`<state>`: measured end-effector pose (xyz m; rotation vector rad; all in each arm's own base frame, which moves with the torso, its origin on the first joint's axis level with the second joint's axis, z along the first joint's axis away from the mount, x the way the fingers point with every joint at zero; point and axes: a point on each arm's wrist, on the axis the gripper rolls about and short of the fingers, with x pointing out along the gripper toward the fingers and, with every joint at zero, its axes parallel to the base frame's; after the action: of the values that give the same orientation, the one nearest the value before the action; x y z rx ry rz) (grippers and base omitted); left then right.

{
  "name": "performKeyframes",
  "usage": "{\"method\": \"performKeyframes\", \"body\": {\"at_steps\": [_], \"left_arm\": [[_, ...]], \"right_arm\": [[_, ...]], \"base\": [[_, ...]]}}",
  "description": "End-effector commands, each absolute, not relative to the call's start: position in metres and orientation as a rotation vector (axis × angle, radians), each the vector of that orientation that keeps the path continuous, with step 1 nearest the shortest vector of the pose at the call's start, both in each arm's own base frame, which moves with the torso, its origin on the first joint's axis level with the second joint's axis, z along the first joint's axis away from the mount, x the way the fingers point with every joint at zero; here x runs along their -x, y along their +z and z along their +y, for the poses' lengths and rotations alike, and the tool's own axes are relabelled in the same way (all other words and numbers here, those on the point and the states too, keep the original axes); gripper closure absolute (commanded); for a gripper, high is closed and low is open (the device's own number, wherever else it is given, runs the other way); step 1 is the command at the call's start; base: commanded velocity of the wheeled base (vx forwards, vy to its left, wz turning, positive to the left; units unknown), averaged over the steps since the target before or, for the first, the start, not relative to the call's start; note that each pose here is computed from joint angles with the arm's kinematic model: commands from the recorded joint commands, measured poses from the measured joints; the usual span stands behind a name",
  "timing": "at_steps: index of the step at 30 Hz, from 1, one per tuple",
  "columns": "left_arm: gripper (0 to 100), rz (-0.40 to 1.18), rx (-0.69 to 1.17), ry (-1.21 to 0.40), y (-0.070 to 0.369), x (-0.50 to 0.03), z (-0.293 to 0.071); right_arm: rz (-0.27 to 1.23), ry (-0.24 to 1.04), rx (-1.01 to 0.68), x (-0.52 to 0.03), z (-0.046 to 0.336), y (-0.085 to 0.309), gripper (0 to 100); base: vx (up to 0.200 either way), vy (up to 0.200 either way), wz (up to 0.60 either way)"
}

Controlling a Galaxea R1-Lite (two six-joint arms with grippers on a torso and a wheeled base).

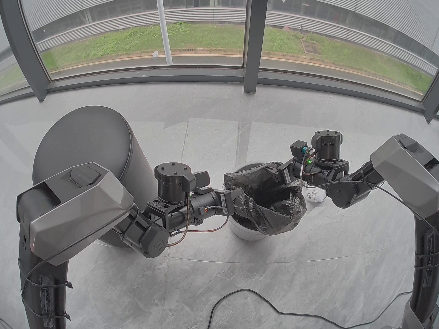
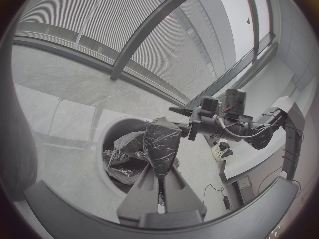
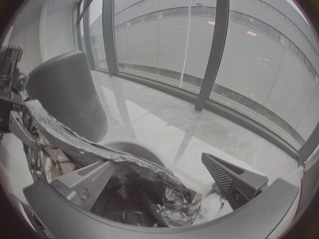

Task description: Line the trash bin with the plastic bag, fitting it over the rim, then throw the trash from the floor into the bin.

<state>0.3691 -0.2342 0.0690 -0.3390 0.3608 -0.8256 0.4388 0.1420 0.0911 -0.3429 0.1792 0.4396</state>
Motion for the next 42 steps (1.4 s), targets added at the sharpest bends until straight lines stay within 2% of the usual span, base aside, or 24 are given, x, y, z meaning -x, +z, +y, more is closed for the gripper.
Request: {"method": "performKeyframes", "body": {"at_steps": [1,8,24,29,32,37,40,42], "left_arm": [[100,0.394,0.337,-0.766,0.055,-0.378,-0.222],[100,0.459,0.331,-0.734,0.032,-0.391,-0.217],[100,0.397,0.339,-0.733,0.047,-0.423,-0.225],[100,0.379,0.342,-0.727,0.053,-0.425,-0.222],[100,0.372,0.343,-0.724,0.057,-0.425,-0.219],[100,0.356,0.344,-0.722,0.065,-0.423,-0.218],[100,0.358,0.344,-0.724,0.067,-0.420,-0.218],[100,0.361,0.343,-0.730,0.070,-0.417,-0.218]], "right_arm": [[0.169,0.428,0.336,-0.445,0.142,0.089,0],[0.138,0.431,0.328,-0.455,0.149,0.078,0],[0.107,0.430,0.319,-0.458,0.152,0.079,0],[0.129,0.458,0.325,-0.440,0.157,0.084,0],[0.206,0.499,0.340,-0.417,0.159,0.072,0],[0.255,0.513,0.348,-0.419,0.163,0.050,0],[0.254,0.507,0.350,-0.430,0.168,0.038,0],[0.201,0.500,0.343,-0.447,0.177,0.036,0]], "base": [[0.000,0.000,0.00],[0.000,0.000,0.00],[0.000,0.000,0.00],[0.000,0.000,0.00],[0.000,0.000,0.00],[0.000,0.000,0.00],[0.000,0.000,0.00],[0.000,0.000,0.00]]}}
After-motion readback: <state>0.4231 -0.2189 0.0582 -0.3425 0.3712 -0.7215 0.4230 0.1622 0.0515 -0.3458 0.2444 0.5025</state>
